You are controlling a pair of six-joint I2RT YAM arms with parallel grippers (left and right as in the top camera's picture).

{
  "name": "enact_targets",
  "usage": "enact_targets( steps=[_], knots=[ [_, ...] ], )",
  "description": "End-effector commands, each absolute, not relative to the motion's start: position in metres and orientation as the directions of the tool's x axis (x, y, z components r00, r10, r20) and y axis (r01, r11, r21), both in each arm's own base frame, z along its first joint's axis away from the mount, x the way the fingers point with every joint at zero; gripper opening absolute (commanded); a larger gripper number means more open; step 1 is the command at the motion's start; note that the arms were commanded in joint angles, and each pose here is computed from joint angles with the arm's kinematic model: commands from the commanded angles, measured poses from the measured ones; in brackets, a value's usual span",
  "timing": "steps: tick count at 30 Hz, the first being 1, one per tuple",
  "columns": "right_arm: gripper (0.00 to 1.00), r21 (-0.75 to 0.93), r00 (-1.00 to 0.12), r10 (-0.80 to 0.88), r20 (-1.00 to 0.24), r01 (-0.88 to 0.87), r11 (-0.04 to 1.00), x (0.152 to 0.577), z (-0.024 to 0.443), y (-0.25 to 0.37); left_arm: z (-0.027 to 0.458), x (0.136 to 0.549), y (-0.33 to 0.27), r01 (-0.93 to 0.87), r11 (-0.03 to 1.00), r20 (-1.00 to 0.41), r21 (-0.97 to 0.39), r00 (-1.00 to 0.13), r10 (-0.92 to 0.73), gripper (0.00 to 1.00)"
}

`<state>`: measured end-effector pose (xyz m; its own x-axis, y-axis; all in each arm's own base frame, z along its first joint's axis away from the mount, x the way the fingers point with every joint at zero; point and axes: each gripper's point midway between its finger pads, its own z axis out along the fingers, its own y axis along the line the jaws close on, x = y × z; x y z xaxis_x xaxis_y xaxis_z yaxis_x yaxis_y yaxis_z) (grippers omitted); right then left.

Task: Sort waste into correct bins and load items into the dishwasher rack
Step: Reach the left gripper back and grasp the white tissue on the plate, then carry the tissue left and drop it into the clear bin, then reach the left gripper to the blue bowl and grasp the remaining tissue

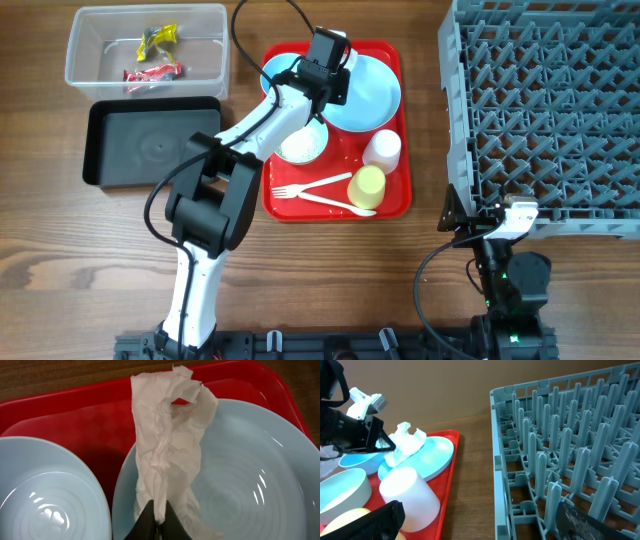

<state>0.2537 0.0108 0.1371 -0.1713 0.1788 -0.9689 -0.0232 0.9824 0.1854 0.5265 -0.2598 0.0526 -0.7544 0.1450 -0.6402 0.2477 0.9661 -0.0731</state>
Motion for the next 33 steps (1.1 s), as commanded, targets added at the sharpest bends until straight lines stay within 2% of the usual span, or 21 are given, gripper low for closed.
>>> enact_targets(
  steps=[1,2,5,9,14,18,23,24,25,26,27,28,29,33],
  knots=[
    [1.0,0.199,-0.182,0.189,-0.965,-0.036,0.979,0.254,0.135,0.014,0.114,0.525,-0.262,0.259,0.96,-0.704,-0.104,-0.701,0.113,0.04],
    [1.0,0.199,-0.182,0.19,-0.965,-0.036,0.979,0.254,0.135,0.014,0.148,0.525,-0.259,0.259,0.959,-0.74,-0.116,-0.666,0.091,0.04],
    [1.0,0.199,-0.182,0.189,-0.965,-0.036,0.979,0.254,0.135,0.014,0.21,0.523,-0.242,0.246,0.96,-0.803,-0.136,-0.595,0.039,0.04],
    [1.0,0.199,-0.182,0.19,-0.965,-0.036,0.979,0.254,0.135,0.014,0.254,0.53,-0.173,0.097,0.99,-0.84,-0.1,-0.542,-0.032,0.04],
    [1.0,0.2,-0.182,0.19,-0.965,-0.036,0.979,0.254,0.135,0.014,0.233,0.548,-0.039,-0.163,0.985,-0.798,-0.061,-0.584,-0.146,0.04],
    [1.0,0.199,-0.182,0.19,-0.965,-0.036,0.979,0.254,0.135,0.014,0.22,0.555,0.047,-0.305,0.95,-0.79,-0.07,-0.564,-0.24,0.04],
    [1.0,0.2,-0.182,0.19,-0.965,-0.036,0.979,0.254,0.135,0.014,0.182,0.559,0.091,-0.344,0.932,-0.743,-0.113,-0.593,-0.309,0.04],
    [1.0,0.199,-0.182,0.19,-0.965,-0.036,0.979,0.254,0.135,0.014,0.173,0.559,0.093,-0.349,0.931,-0.732,-0.109,-0.606,-0.313,0.07],
    [1.0,0.2,-0.182,0.19,-0.965,-0.036,0.979,0.254,0.135,0.014,0.167,0.56,0.093,-0.35,0.931,-0.725,-0.107,-0.614,-0.314,0.16],
    [1.0,0.199,-0.182,0.19,-0.965,-0.036,0.979,0.254,0.135,0.014,0.159,0.561,0.093,-0.351,0.931,-0.714,-0.103,-0.625,-0.315,0.35],
    [1.0,0.2,-0.182,0.19,-0.965,-0.036,0.979,0.254,0.135,0.014,0.153,0.561,0.09,-0.347,0.932,-0.706,-0.102,-0.635,-0.314,0.65],
    [1.0,0.199,-0.182,0.19,-0.965,-0.036,0.979,0.254,0.135,0.014,0.153,0.561,0.086,-0.34,0.935,-0.704,-0.102,-0.639,-0.31,0.83],
    [1.0,0.199,-0.182,0.19,-0.965,-0.036,0.979,0.254,0.135,0.014,0.155,0.562,0.082,-0.332,0.937,-0.708,-0.103,-0.637,-0.304,0.94],
    [1.0,0.2,-0.182,0.19,-0.965,-0.036,0.979,0.254,0.135,0.014,0.191,0.563,0.05,-0.271,0.956,-0.752,-0.117,-0.605,-0.263,0.98]
  ],
)
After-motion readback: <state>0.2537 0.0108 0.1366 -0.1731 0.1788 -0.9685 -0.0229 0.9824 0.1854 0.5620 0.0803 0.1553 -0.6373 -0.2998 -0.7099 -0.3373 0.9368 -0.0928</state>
